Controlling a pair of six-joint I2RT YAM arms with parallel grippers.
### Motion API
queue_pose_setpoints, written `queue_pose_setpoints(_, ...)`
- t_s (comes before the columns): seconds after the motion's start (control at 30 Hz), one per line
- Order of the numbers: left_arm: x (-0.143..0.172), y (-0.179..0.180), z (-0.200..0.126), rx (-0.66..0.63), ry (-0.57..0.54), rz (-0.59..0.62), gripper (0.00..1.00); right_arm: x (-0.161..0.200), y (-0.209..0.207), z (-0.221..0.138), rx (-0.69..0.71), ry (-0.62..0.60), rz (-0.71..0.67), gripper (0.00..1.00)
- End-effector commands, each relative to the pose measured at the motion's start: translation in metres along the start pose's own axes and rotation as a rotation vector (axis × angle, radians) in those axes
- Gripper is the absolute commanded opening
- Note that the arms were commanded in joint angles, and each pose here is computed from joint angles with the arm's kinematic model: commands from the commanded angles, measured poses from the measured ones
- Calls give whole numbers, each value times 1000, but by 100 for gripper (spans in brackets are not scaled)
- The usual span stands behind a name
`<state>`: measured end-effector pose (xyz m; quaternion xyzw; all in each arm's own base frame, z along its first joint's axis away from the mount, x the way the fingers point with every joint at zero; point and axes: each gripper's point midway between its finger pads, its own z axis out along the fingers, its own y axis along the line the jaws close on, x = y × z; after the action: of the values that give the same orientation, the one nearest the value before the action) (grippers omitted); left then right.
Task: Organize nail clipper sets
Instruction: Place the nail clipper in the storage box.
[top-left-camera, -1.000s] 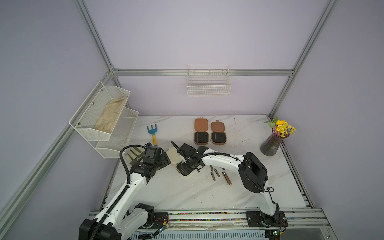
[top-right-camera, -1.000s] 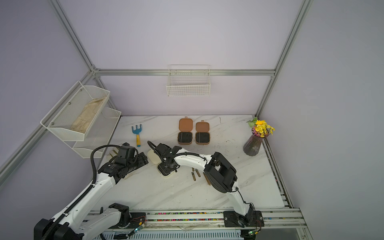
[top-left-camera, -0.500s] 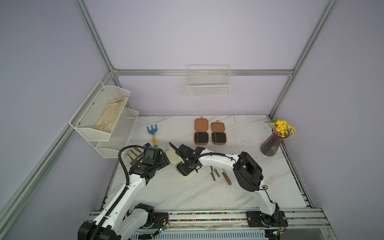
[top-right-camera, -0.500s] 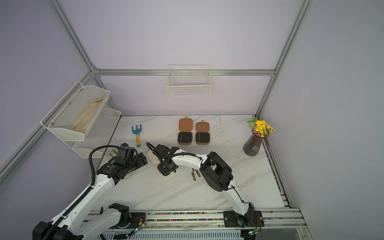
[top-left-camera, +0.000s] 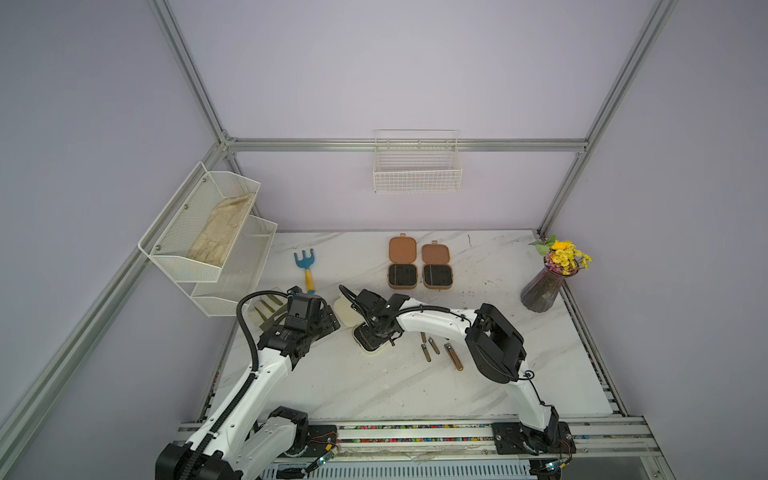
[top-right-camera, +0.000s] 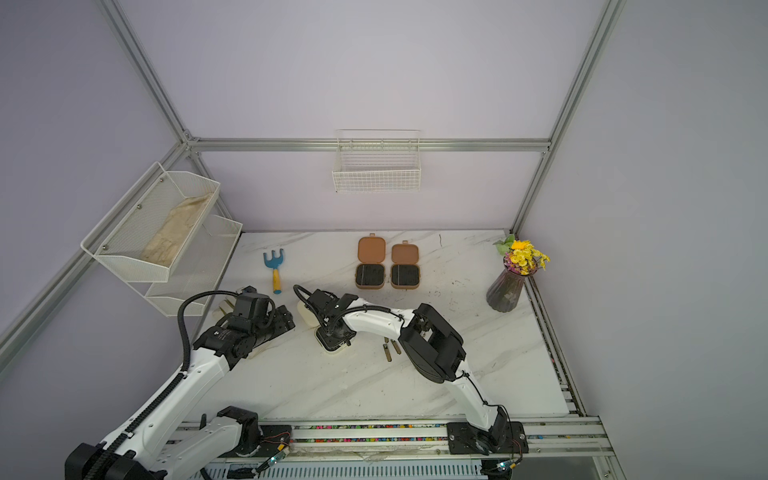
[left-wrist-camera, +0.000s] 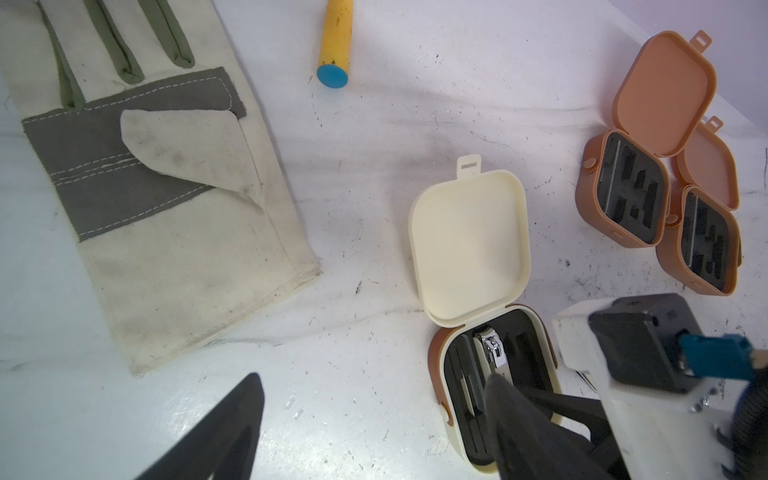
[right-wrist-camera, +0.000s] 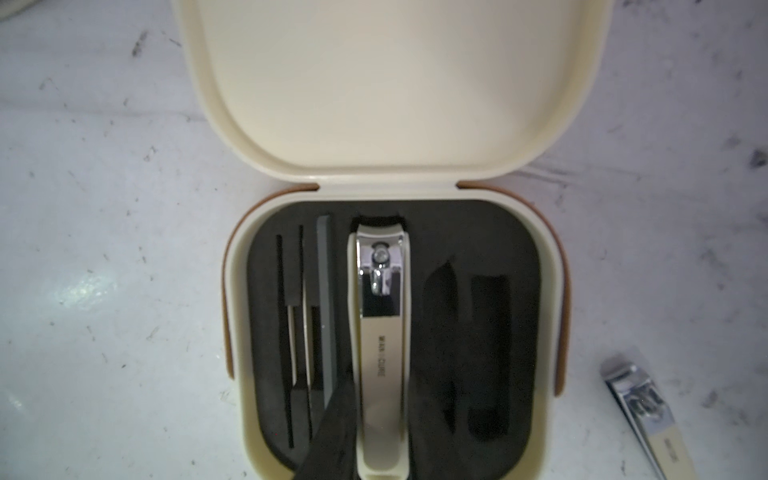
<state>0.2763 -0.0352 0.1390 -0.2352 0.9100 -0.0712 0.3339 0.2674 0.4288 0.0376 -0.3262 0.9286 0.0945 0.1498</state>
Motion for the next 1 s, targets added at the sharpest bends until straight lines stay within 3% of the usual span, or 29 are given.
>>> queue_pose_setpoints(0.0,7,4,5,-5,19,-8,82,26,-10,23,59,92,21,0)
queue_pose_setpoints(0.7,21,4,12,3,74,-21,82,65,-32,57,144,178,15,0)
queue_pose_setpoints(0.97,21,2,10,15,76,-20,82,23,-21,22,121,70,29,28)
